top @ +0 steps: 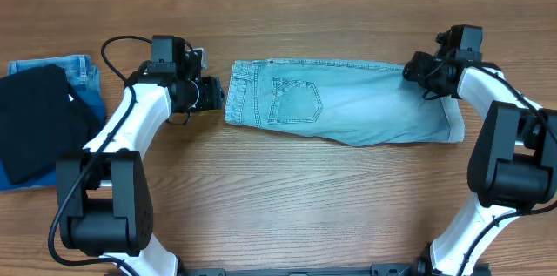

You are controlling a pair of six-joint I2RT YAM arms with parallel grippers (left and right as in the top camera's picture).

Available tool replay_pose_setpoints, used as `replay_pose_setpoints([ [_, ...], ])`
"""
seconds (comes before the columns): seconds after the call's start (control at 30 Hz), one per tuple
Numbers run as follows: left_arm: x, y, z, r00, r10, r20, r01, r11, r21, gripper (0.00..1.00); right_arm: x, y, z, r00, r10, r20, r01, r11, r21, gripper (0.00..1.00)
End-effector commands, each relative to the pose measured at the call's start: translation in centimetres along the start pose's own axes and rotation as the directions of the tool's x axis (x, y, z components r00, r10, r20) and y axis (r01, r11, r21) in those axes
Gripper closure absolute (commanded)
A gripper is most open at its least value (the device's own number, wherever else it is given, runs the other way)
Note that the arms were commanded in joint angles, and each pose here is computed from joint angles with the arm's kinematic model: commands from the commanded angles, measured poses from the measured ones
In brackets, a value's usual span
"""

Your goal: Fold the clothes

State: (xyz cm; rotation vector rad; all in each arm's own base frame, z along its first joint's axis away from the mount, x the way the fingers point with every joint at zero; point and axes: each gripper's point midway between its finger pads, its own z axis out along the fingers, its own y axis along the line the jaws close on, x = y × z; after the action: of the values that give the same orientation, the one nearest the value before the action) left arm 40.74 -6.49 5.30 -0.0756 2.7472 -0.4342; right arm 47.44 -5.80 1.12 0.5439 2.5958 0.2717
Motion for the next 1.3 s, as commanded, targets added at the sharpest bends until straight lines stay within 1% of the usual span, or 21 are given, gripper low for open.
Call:
replay_pose_setpoints([
  [0.0,-0.3,-0.1,-0.2,1.000,-0.009,0.006,0.009,1.000,0.012,0.40,0.2,-0.7,-1.6,0.999,0.024,-0.035,-0.023,0.999,0.024,0.24],
  [0.03,-0.3,-0.1,-0.2,1.000,-0.008,0.007,0.008,1.000,0.011,0.40,-1.1,0.1,-3.5,1.000,0.005,-0.003,-0.005,1.000,0.007,0.22],
  [0.1,-0.3,-0.1,-0.2,1.000,-0.008,0.006,0.008,1.000,0.011,0.40,-4.8,2.9,-10.8,0.986,-0.114,0.121,0.119,0.992,-0.033,0.18],
  [0.13,-0.3,-0.1,-0.2,1.000,-0.008,0.006,0.008,1.000,0.011,0.40,-5.5,3.3,-14.1,0.979,-0.137,0.151,0.143,0.989,-0.026,0.09],
  [0.17,-0.3,-0.1,-0.2,1.000,-0.008,0.007,0.008,1.000,0.011,0.40,-5.3,2.9,-15.4,0.979,-0.139,0.149,0.143,0.990,-0.019,0.07],
  [0.2,-0.3,-0.1,-0.2,1.000,-0.008,0.007,0.008,1.000,0.008,0.40,-3.6,0.7,-16.4,0.993,-0.090,0.078,0.089,0.996,0.009,0.04],
  [0.23,-0.3,0.0,-0.2,1.000,-0.008,0.007,0.008,1.000,0.004,0.40,-2.4,-0.9,-16.1,0.998,-0.054,0.020,0.053,0.998,0.029,0.00],
  [0.33,-0.3,0.0,-0.2,1.000,-0.007,0.007,0.007,1.000,0.004,0.39,2.1,-5.1,-13.4,0.983,-0.012,-0.185,0.013,1.000,0.006,0.00],
  [0.43,-0.3,0.0,-0.2,1.000,-0.007,0.006,0.007,1.000,0.004,0.39,4.5,-7.8,-10.6,0.951,0.070,-0.303,-0.064,0.997,0.031,0.00],
  [0.67,0.0,0.1,-0.2,1.000,-0.005,-0.007,0.004,1.000,-0.002,0.40,7.7,-9.7,-5.7,0.895,0.120,-0.430,-0.110,0.993,0.049,0.00],
  [0.77,0.0,0.1,-0.2,1.000,-0.005,-0.007,0.005,1.000,-0.002,0.40,7.8,-7.6,-4.9,0.897,0.046,-0.439,-0.103,0.989,-0.106,0.01],
  [0.8,0.0,0.1,-0.2,1.000,-0.005,-0.007,0.005,1.000,-0.001,0.40,7.6,-6.8,-4.9,0.901,0.040,-0.431,-0.114,0.982,-0.148,0.07],
  [0.83,0.1,0.1,-0.2,1.000,-0.006,-0.009,0.006,1.000,-0.002,0.40,7.6,-6.6,-4.9,0.903,0.027,-0.430,-0.104,0.982,-0.158,0.24],
  [0.87,0.2,0.1,-0.2,1.000,-0.007,-0.014,0.007,1.000,-0.002,0.40,7.6,-6.5,-4.8,0.902,0.018,-0.430,-0.097,0.982,-0.161,0.50],
  [0.9,0.3,0.1,-0.2,1.000,-0.008,-0.017,0.008,1.000,-0.003,0.40,7.6,-6.5,-4.8,0.903,0.019,-0.430,-0.098,0.982,-0.161,0.59],
  [0.93,0.3,0.1,-0.2,1.000,-0.009,-0.020,0.009,1.000,-0.003,0.40,7.6,-6.5,-4.8,0.903,0.019,-0.430,-0.098,0.982,-0.161,0.62],
  [0.97,0.4,0.1,-0.2,1.000,-0.009,-0.021,0.009,1.000,-0.003,0.40,7.6,-6.5,-4.8,0.903,0.019,-0.430,-0.097,0.982,-0.161,0.69],
  [1.0,0.5,0.2,-0.2,1.000,-0.010,-0.025,0.010,1.000,-0.004,0.40,7.6,-6.5,-4.8,0.903,0.019,-0.430,-0.097,0.982,-0.161,0.82],
  [1.03,0.5,0.2,-0.2,1.000,-0.010,-0.026,0.010,1.000,-0.004,0.40,7.5,-6.5,-4.8,0.904,0.018,-0.427,-0.096,0.982,-0.161,0.88],
  [1.1,0.5,0.2,-0.2,1.000,-0.010,-0.027,0.010,1.000,-0.005,0.40,7.4,-6.5,-4.7,0.907,0.017,-0.421,-0.093,0.982,-0.162,0.95],
  [1.27,0.6,0.2,-0.2,1.000,-0.011,-0.028,0.011,1.000,-0.005,0.40,7.2,-6.5,-4.8,0.908,0.023,-0.418,-0.099,0.982,-0.160,0.96],
])
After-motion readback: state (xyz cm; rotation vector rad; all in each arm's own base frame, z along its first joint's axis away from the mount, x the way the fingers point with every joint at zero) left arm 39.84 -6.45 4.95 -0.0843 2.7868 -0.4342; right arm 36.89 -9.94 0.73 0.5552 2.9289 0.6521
